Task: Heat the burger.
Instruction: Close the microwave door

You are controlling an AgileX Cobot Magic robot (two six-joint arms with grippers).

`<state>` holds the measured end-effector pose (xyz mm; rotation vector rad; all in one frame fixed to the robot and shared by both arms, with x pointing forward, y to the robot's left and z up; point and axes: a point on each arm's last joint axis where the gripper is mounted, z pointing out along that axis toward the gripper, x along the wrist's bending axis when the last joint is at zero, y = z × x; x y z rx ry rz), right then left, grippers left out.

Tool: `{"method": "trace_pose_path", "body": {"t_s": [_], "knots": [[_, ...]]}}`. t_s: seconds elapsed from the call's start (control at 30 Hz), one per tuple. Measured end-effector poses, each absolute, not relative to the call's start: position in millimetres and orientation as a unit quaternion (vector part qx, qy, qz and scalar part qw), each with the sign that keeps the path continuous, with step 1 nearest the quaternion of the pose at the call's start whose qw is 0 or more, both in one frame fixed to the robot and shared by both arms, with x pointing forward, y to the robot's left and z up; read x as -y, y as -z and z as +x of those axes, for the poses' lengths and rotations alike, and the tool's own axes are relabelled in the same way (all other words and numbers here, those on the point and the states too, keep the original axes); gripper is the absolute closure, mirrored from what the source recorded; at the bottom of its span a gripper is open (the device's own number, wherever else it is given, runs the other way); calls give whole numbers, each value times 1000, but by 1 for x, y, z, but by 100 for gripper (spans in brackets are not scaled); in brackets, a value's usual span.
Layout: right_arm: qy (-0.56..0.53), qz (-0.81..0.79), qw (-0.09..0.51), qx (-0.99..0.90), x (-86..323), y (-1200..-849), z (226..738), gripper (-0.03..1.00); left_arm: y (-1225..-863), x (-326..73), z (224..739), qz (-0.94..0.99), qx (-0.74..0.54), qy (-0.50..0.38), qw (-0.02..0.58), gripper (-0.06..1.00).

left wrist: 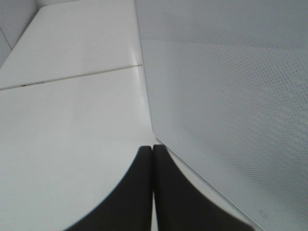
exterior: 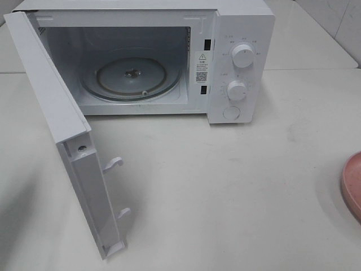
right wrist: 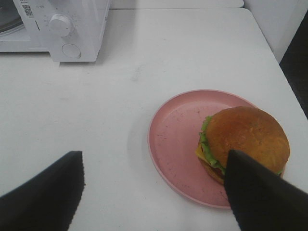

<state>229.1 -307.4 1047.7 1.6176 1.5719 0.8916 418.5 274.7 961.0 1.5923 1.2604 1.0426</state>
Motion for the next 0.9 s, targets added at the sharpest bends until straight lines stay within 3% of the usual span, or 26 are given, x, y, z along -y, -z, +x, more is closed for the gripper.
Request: {"method": "trace_pose_path", "body": {"t_s": [0.9], "knots": [[-344,625,351,-607,307,-1048,229,21,-959,-212,497,662,-436,-339,507,94]]}}
